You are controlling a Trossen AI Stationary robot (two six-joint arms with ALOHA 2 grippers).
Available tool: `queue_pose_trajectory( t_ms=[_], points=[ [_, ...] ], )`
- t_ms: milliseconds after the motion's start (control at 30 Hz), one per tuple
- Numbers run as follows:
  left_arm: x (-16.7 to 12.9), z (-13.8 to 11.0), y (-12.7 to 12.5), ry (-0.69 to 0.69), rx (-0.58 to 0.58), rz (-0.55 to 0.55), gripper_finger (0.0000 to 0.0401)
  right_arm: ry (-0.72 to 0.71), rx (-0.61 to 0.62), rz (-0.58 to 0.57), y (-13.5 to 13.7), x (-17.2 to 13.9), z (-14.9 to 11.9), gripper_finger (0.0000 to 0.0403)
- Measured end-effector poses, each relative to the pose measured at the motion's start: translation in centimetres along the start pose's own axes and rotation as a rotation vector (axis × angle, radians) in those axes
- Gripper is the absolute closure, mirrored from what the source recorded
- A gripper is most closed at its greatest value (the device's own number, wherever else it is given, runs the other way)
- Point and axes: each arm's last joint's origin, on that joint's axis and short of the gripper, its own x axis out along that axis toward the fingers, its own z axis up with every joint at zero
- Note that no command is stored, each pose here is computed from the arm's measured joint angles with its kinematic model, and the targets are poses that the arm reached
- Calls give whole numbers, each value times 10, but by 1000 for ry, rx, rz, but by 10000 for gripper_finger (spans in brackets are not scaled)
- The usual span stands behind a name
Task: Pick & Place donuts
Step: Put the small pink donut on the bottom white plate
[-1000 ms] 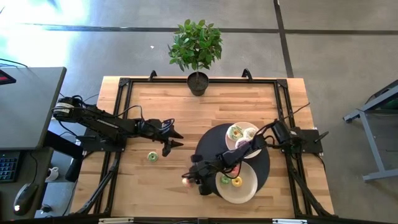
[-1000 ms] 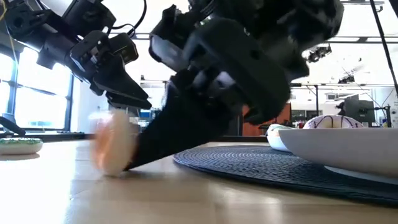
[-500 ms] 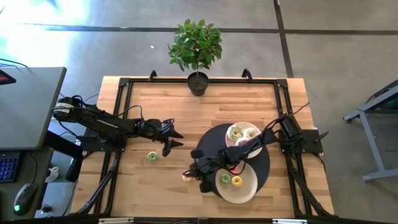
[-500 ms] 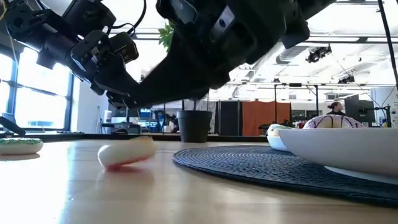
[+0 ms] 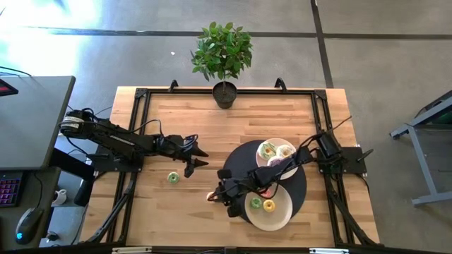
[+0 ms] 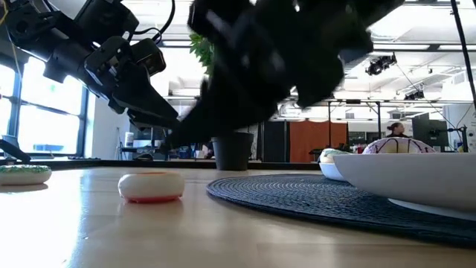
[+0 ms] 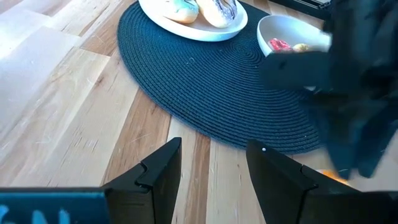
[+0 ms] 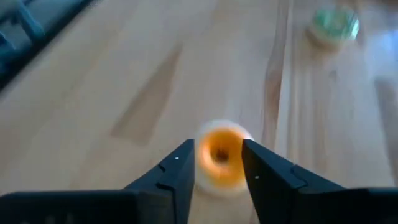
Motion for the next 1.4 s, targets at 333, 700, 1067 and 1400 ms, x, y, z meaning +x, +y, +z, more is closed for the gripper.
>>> queue_pose_trajectory(
  t_ms=[333,700,1067,1400],
  points=[
    [0,0,0,0,0,0,222,43,-34,15,-2,16,-18,248],
    [0,0,0,3,0,-2,222,28,-16,33,-3,12,-13,387],
    [0,0,0,5,0,-4,222,117,457,220,2,-61,35,391],
    [0,-1,0,14,-1,-1,222,548,856,300,48,-108,24,387]
  ],
)
